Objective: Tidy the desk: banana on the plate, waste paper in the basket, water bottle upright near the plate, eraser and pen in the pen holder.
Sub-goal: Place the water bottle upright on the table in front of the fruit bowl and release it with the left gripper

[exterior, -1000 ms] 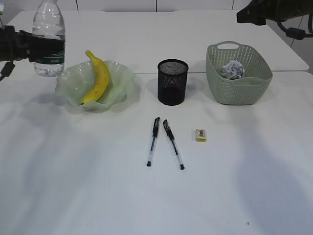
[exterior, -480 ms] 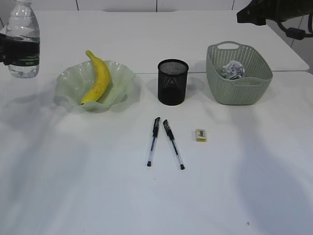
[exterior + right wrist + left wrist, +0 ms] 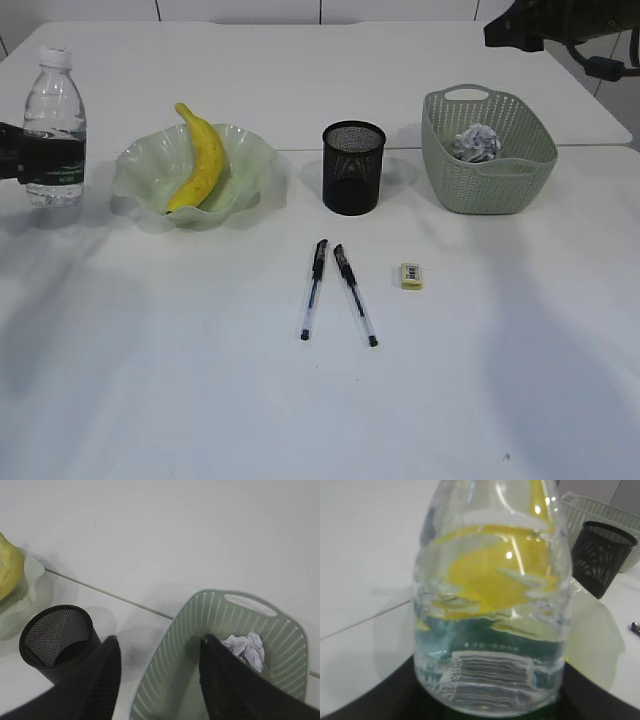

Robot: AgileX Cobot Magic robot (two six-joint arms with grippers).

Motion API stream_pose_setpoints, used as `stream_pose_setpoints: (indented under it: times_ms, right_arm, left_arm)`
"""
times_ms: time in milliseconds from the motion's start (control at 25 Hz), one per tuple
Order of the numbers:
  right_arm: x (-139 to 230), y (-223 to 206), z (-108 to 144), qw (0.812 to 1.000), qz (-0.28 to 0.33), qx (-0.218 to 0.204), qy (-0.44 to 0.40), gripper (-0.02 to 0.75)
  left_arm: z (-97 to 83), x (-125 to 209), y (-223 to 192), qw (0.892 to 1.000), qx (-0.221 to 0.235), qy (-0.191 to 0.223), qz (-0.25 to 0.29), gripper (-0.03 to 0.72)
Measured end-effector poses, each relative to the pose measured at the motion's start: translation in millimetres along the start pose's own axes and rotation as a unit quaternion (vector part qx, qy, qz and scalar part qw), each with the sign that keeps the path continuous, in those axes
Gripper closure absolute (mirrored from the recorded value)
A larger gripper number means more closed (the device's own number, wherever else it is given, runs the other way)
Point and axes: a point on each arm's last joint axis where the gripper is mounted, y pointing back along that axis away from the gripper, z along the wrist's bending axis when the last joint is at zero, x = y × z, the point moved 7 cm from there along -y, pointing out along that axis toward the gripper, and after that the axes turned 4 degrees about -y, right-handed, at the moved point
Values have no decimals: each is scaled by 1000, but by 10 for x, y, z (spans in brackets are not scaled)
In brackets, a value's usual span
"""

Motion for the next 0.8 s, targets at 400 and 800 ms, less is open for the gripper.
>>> stream_pose_setpoints:
  times_ms: [400, 800]
  right_arm:
    - [0, 0, 0, 1000, 0, 0, 0, 353]
    - [0, 0, 0, 1000, 0, 0, 0, 353]
  left_arm:
    - [62, 283, -74, 1000, -4, -9, 3, 312]
    - [168, 436, -127, 999, -28, -26, -19, 312]
